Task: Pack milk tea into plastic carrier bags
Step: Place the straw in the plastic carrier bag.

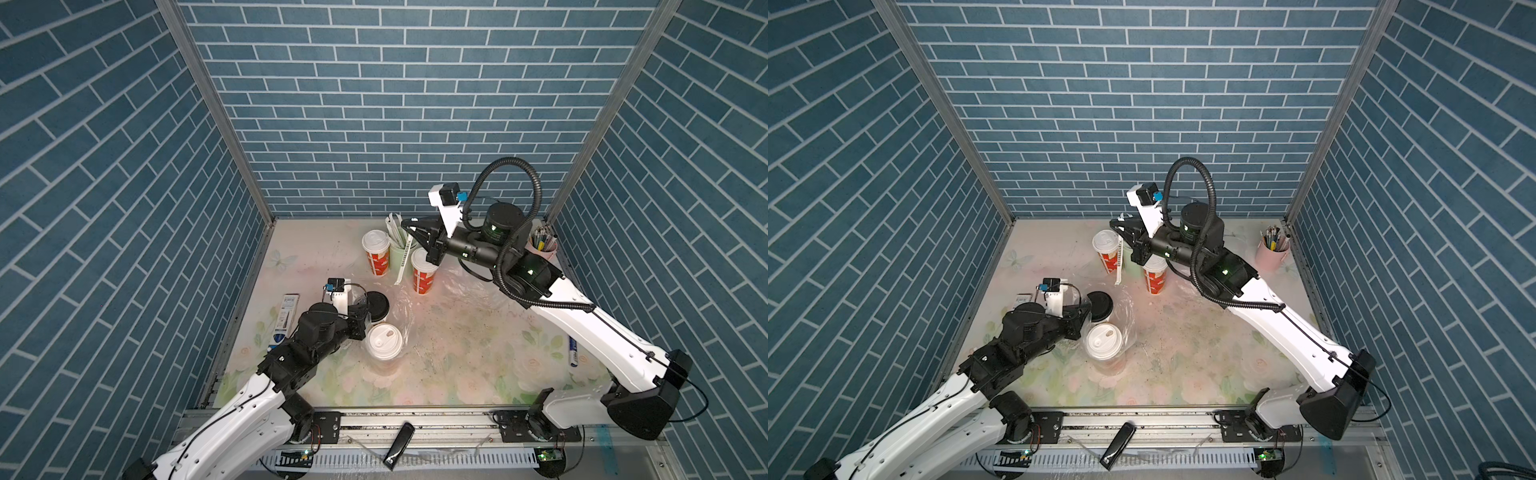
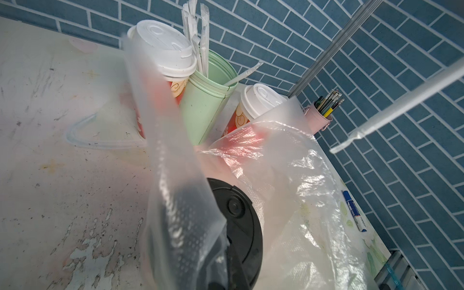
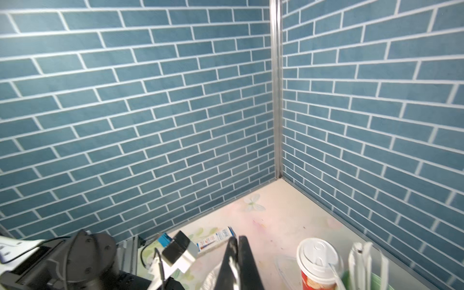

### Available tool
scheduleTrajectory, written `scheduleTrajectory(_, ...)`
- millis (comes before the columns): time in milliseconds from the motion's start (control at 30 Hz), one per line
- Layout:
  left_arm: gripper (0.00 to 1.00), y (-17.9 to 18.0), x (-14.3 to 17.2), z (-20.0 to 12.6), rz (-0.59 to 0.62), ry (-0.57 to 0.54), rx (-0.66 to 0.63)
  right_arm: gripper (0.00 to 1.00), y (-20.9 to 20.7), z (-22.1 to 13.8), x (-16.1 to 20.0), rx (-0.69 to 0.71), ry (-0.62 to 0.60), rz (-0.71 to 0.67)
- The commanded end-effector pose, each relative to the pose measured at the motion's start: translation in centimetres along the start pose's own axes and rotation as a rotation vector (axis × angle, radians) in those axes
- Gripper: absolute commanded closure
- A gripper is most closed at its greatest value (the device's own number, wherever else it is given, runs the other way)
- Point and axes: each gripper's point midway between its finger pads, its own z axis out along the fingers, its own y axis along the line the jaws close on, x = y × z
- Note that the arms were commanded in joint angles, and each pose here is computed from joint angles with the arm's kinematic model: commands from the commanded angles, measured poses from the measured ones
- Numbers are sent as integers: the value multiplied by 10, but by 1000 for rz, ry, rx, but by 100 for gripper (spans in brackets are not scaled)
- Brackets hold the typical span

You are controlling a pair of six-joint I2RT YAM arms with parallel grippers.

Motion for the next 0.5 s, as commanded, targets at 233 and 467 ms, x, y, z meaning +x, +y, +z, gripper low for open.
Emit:
scheduleTrajectory(233, 100, -9, 3, -3, 56, 48, 37, 100, 66, 0, 4, -247, -78, 54)
scheduleTrajectory(467, 100, -8, 3, -4, 65, 48, 36, 100, 86, -2, 15, -296, -75, 64)
